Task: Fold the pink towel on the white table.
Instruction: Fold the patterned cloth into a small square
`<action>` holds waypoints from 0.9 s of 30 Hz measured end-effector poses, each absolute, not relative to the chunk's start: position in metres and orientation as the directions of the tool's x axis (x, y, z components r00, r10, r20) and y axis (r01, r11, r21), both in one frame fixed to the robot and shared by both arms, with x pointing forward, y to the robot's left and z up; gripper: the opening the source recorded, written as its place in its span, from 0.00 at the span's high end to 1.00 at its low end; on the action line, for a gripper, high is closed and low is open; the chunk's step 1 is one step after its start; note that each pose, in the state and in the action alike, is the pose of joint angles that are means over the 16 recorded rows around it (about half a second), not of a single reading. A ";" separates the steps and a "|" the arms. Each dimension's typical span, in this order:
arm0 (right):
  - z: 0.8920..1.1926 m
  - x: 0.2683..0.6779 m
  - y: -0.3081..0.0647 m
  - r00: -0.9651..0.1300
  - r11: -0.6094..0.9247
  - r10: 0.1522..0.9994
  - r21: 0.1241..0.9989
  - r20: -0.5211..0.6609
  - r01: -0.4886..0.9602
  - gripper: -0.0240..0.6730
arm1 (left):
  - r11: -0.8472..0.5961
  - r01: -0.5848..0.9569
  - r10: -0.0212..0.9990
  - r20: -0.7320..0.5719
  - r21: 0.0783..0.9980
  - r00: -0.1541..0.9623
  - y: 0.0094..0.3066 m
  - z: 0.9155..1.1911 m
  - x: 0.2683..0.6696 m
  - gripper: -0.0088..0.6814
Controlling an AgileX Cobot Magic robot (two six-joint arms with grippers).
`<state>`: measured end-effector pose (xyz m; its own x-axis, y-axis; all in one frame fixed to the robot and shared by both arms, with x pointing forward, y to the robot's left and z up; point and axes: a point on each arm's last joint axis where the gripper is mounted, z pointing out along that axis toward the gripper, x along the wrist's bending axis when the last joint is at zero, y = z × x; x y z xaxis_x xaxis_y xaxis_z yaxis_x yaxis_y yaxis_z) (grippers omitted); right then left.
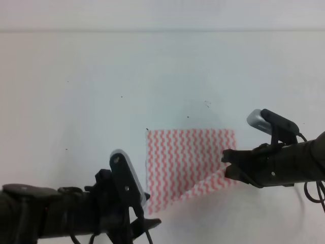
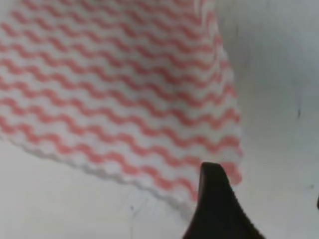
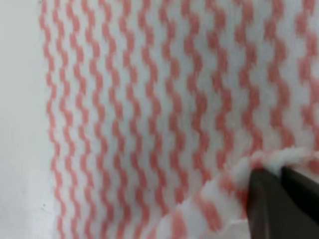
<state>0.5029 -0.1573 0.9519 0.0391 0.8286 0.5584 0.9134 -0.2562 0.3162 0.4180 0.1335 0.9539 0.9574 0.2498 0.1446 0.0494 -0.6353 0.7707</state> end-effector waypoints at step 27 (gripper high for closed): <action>0.953 0.503 -0.157 0.012 -0.233 0.833 0.330 0.553 0.915 0.99 | -0.781 -0.038 0.150 0.246 0.624 0.957 0.135 0.915 0.432 0.42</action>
<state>0.5026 -0.1570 0.9526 0.0125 0.8328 0.5534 0.9150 -0.2328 0.3296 0.4324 0.1354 0.9151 0.9575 0.1501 0.2464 -0.0382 -0.7805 0.6239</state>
